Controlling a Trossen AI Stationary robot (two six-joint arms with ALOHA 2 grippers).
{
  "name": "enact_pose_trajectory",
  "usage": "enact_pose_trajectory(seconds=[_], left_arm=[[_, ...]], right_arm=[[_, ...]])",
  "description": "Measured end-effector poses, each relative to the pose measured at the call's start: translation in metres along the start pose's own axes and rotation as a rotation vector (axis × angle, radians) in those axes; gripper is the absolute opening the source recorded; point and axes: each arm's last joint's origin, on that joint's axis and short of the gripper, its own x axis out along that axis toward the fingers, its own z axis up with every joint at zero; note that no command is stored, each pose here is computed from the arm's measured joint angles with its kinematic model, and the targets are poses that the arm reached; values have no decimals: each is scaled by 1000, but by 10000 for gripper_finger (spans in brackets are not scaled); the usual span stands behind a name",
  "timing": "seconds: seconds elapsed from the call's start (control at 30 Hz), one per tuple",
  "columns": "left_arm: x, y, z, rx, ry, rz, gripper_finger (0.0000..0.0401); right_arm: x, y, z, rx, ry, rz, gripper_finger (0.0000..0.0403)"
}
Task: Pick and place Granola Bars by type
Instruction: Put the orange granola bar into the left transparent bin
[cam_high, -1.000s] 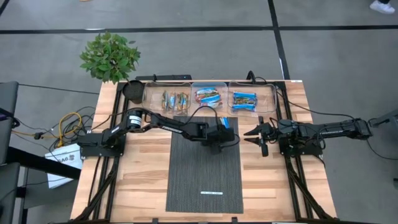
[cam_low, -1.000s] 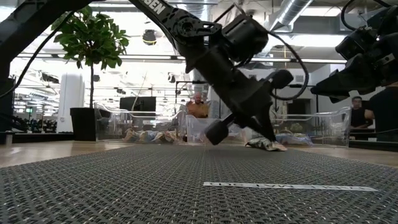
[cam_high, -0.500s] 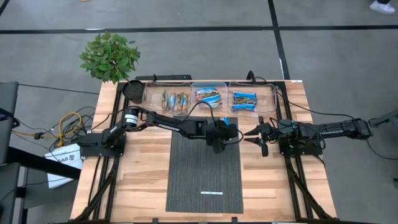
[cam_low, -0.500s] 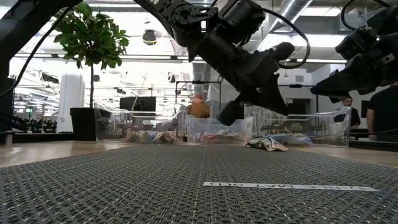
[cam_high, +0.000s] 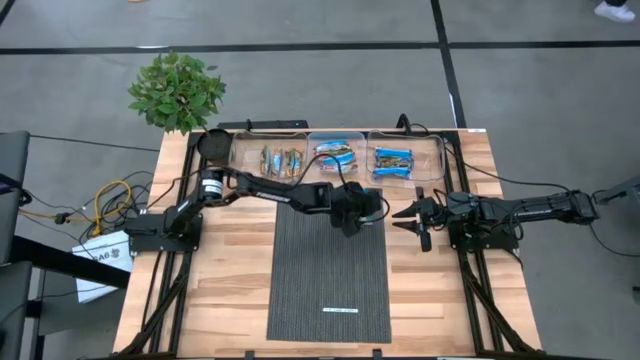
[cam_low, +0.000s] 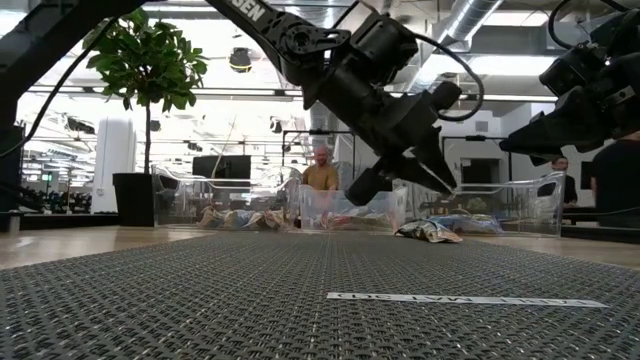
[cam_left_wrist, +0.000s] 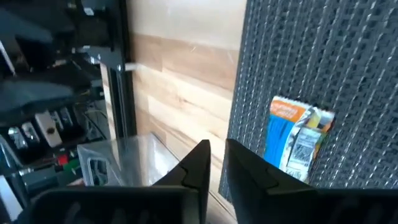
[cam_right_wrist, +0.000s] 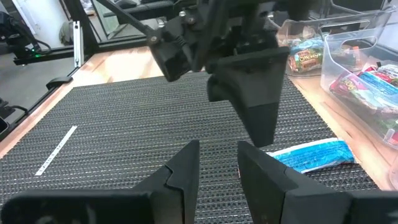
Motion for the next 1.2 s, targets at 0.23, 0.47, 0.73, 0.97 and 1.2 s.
enact_pose_trajectory(seconds=[0.23, 0.47, 0.73, 0.97, 1.2], left_arm=[[0, -5, -5, -46, -27, -51, 75], [0, -7, 1, -146, -24, -79, 79], [-49, 17, 34, -324, -58, -44, 79], [-104, -11, 60, -437, -131, -30, 75], [-148, -52, 75, -686, -125, 69, 68]], right_arm=[[0, 0, 0, 0, 0, 0, 102], [0, 0, 0, 0, 1, 0, 102], [0, 0, 0, 0, 0, 0, 102], [0, 0, 0, 0, 0, 0, 102], [0, 0, 0, 0, 0, 0, 102]])
